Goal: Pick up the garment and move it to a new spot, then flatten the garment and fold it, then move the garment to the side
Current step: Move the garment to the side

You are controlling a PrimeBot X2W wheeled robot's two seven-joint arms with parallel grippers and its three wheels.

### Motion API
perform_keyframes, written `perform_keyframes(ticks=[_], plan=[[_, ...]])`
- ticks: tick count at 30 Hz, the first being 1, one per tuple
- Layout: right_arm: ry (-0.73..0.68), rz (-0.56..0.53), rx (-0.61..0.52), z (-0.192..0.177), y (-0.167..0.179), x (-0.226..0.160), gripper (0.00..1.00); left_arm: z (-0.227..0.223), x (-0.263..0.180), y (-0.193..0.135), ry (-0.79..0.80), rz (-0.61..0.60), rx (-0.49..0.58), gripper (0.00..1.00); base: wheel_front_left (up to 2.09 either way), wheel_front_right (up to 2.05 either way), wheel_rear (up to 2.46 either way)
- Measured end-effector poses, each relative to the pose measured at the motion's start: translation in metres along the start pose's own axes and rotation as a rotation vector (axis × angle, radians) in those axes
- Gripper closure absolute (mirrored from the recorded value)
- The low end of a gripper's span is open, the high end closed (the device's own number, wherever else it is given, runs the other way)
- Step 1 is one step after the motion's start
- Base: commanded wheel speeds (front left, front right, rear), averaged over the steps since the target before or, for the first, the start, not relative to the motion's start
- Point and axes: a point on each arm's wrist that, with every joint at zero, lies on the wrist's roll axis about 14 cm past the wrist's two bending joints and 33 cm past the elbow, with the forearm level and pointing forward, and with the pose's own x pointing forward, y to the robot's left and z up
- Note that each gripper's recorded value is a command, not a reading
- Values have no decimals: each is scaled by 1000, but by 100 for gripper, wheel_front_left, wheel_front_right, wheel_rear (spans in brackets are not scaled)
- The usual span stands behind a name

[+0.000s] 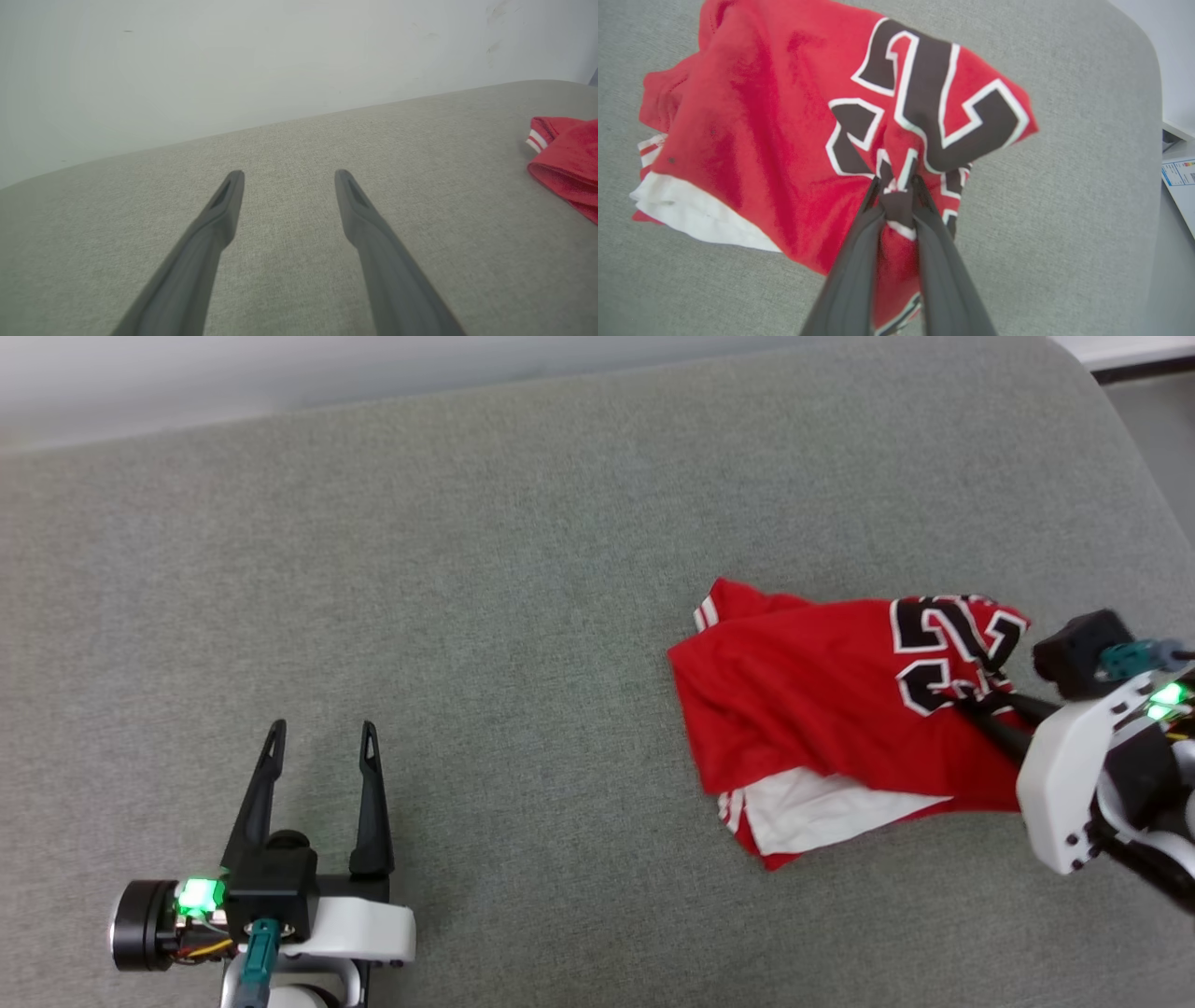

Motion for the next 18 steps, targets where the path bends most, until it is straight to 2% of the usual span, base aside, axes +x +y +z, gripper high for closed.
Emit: perform_keyframes(ticks=[9, 10, 18], plan=[[50, -175, -9, -2, -73, 7, 100, -10, 17, -1, -2, -17, 2, 0, 0, 0, 0], [70, -221, -30, -2, -92, 9, 100, -13, 20, 1, -1, -15, 3, 0, 0, 0, 0], [111, -417, -24, 2, -172, 19, 100, -30, 33, 7, 12, -4, 1, 0, 0, 0, 0]])
